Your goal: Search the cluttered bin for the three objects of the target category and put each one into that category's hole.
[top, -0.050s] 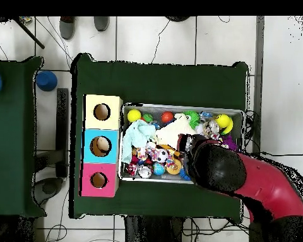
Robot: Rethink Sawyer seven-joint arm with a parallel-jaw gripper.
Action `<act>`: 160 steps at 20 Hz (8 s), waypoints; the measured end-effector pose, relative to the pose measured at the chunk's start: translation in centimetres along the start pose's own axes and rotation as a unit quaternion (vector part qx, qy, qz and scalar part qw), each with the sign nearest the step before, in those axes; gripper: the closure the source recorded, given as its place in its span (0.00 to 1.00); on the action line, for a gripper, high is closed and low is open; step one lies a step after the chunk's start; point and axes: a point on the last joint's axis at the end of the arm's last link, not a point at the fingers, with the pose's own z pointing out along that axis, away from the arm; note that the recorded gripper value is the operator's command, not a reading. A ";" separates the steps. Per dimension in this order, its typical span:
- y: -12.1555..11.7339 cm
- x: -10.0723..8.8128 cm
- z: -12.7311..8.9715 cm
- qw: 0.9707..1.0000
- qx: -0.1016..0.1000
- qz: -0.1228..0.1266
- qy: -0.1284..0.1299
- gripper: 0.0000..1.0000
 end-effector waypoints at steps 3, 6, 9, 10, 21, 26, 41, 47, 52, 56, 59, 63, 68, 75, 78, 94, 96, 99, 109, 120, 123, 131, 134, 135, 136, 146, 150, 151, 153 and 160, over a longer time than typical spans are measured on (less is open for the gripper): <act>-1.2 0.2 0.1 1.000 0.002 0.000 -0.001 0.00; -2.3 0.7 0.3 1.000 0.006 -0.005 0.001 0.00; -2.7 1.2 0.5 1.000 0.009 -0.011 0.004 0.00; -2.8 1.3 0.6 1.000 0.009 -0.013 0.005 0.00; -1.8 3.6 2.3 0.998 0.007 -0.051 0.021 0.00; -1.6 4.6 4.0 0.998 0.002 -0.060 0.021 0.00; -1.8 7.7 9.9 0.996 -0.018 -0.089 0.020 0.00; -2.0 9.4 12.4 0.994 -0.027 -0.101 0.023 0.00; -1.9 10.9 14.3 0.992 -0.035 -0.116 0.022 0.00; -1.8 12.2 15.7 0.991 -0.042 -0.128 0.023 0.00; -2.1 13.2 16.6 0.990 -0.048 -0.129 0.028 0.00; -3.1 14.6 17.5 0.989 -0.053 -0.130 0.036 0.00; -4.3 15.7 18.2 0.989 -0.055 -0.128 0.041 0.00; -5.6 16.1 18.9 0.990 -0.056 -0.121 0.041 0.00; -5.8 16.0 19.1 0.990 -0.054 -0.123 0.039 0.00; -6.7 14.8 18.9 0.991 -0.041 -0.126 0.028 0.00; -6.9 14.5 18.5 0.991 -0.037 -0.127 0.025 0.00; -7.3 14.0 17.9 0.991 -0.030 -0.129 0.019 0.00; -8.3 12.7 16.4 0.991 -0.011 -0.133 0.004 0.00; -8.2 12.6 16.7 0.991 -0.012 -0.132 0.004 0.00; -8.0 12.5 17.2 0.991 -0.015 -0.132 0.005 0.00; -8.2 11.8 18.6 0.991 -0.018 -0.129 0.001 0.00; -8.4 11.6 18.9 0.991 -0.017 -0.132 -0.003 0.00; -8.4 11.6 19.0 0.991 -0.017 -0.132 -0.004 0.00; -8.5 11.6 19.1 0.991 -0.016 -0.133 -0.006 0.00; -9.4 11.0 20.6 0.990 -0.014 -0.136 -0.022 0.00; -9.8 11.2 21.0 0.990 -0.014 -0.135 -0.031 0.00; -9.9 11.2 21.1 0.990 -0.015 -0.135 -0.033 0.00; -10.0 11.3 21.2 0.990 -0.015 -0.135 -0.035 0.00; -10.2 11.6 21.3 0.989 -0.013 -0.142 -0.039 0.00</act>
